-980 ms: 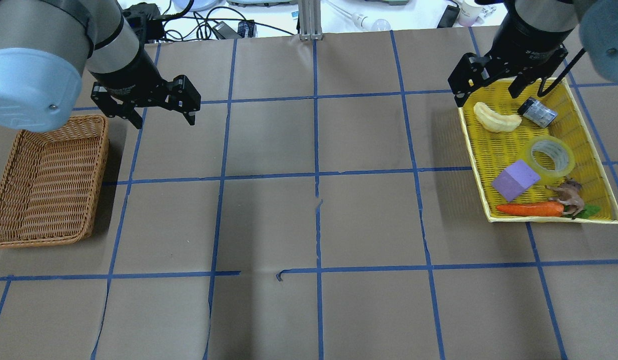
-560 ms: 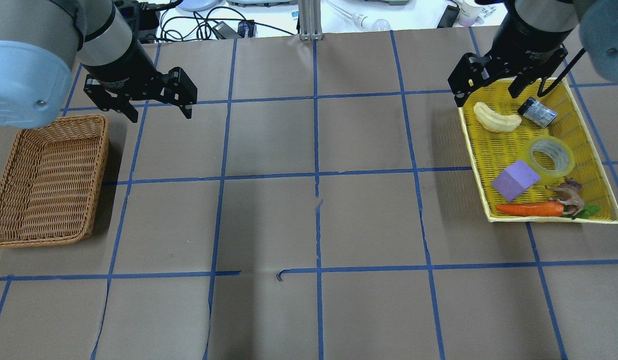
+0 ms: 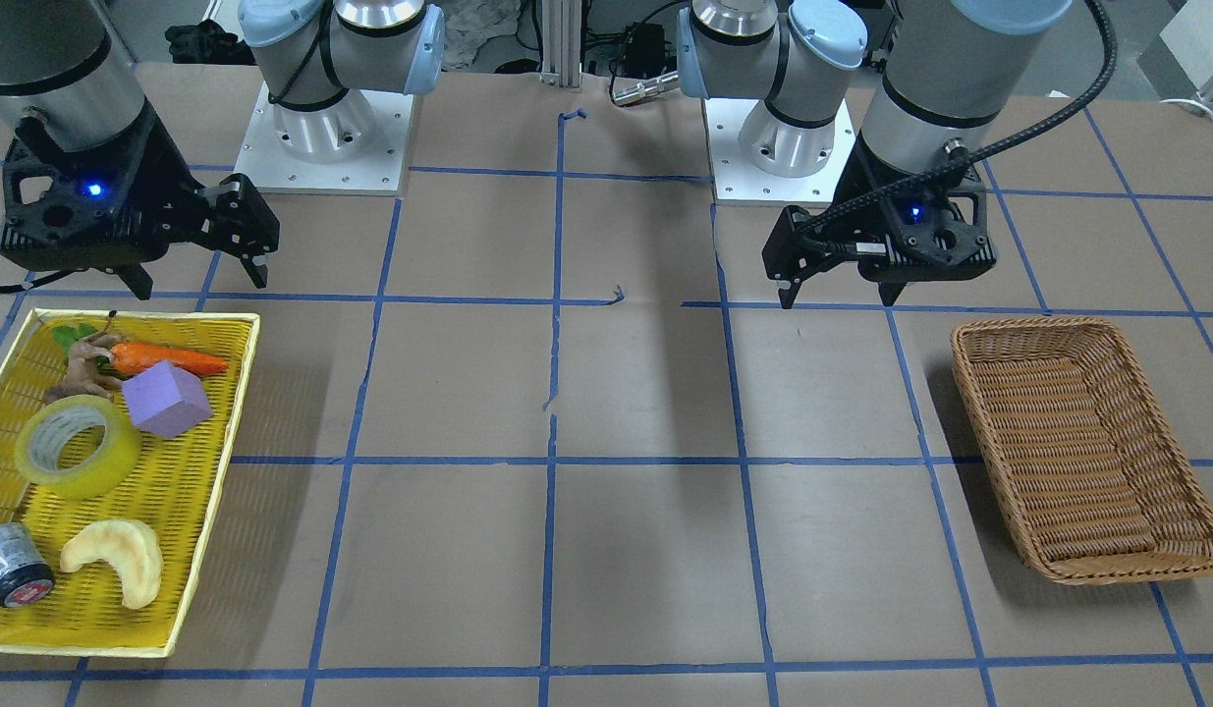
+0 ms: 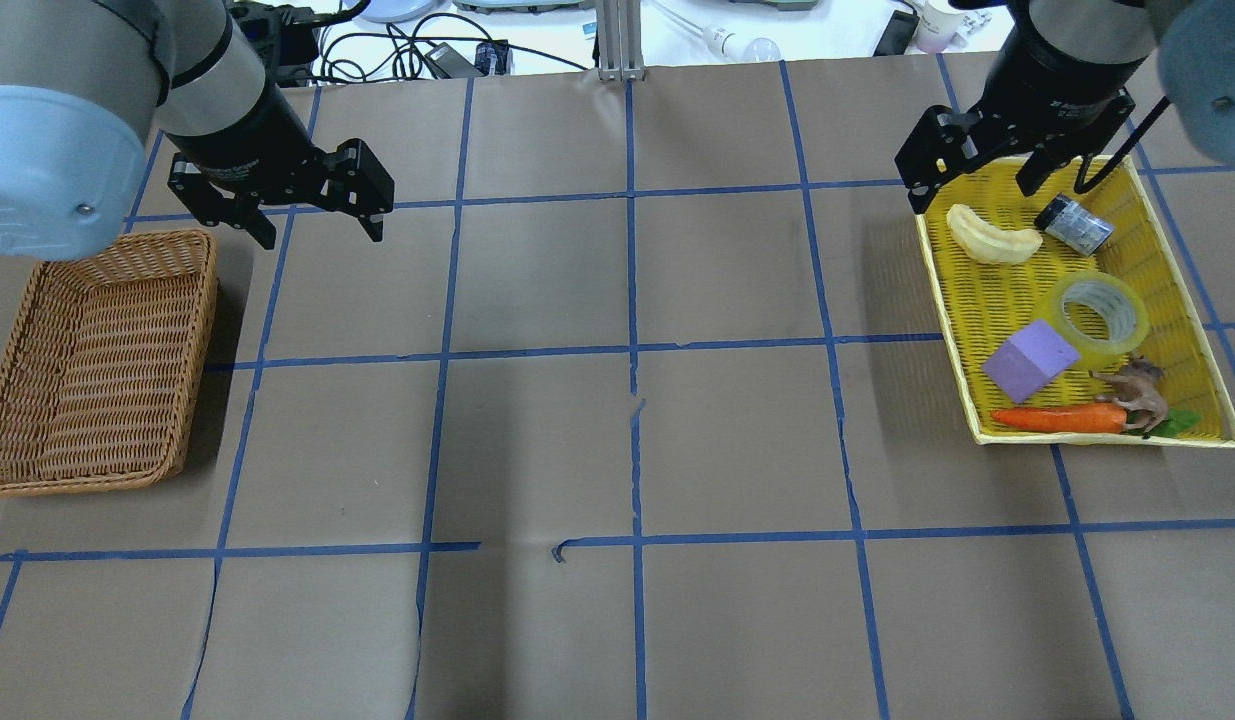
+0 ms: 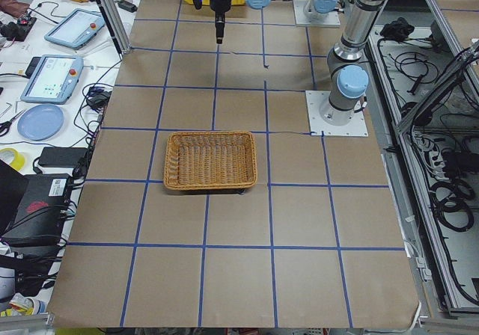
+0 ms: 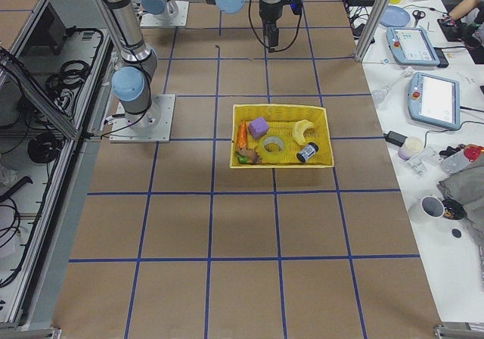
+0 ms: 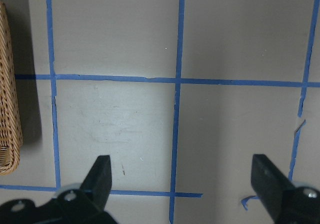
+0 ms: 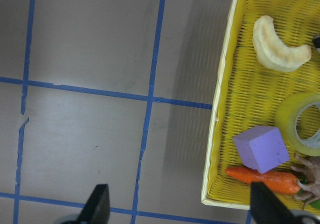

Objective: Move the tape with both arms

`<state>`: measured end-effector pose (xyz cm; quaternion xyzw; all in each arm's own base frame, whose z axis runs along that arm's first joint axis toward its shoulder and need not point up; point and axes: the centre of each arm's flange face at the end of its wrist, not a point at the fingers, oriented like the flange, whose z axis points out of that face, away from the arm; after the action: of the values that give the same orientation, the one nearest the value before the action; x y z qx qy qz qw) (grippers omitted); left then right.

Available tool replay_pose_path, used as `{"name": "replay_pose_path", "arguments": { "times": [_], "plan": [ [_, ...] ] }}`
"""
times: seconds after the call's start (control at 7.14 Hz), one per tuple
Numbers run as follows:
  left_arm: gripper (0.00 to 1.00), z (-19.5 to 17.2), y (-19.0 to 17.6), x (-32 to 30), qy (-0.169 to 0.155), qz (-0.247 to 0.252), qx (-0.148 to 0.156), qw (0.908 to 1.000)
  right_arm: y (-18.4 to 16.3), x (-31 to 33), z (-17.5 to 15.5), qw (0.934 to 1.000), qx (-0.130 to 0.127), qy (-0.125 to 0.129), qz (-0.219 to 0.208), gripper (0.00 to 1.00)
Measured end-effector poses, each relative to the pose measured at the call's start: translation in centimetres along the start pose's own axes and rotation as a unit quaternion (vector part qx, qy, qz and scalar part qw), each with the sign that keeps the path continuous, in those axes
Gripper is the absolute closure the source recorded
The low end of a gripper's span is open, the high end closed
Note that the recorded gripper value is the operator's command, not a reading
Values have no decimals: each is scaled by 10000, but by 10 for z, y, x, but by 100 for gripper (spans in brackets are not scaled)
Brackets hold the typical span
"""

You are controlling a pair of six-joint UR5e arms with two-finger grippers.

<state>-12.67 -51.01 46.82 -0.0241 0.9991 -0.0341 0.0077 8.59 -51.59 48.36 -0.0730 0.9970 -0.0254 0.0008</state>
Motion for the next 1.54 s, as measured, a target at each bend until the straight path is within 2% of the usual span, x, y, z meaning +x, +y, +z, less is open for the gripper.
{"name": "replay_pose_path", "arguments": {
  "times": [1.54],
  "plan": [
    [0,3,1,0,-7,-3,-52,10000,-3,3,1,10000,-16,9,12,0]
  ]
}}
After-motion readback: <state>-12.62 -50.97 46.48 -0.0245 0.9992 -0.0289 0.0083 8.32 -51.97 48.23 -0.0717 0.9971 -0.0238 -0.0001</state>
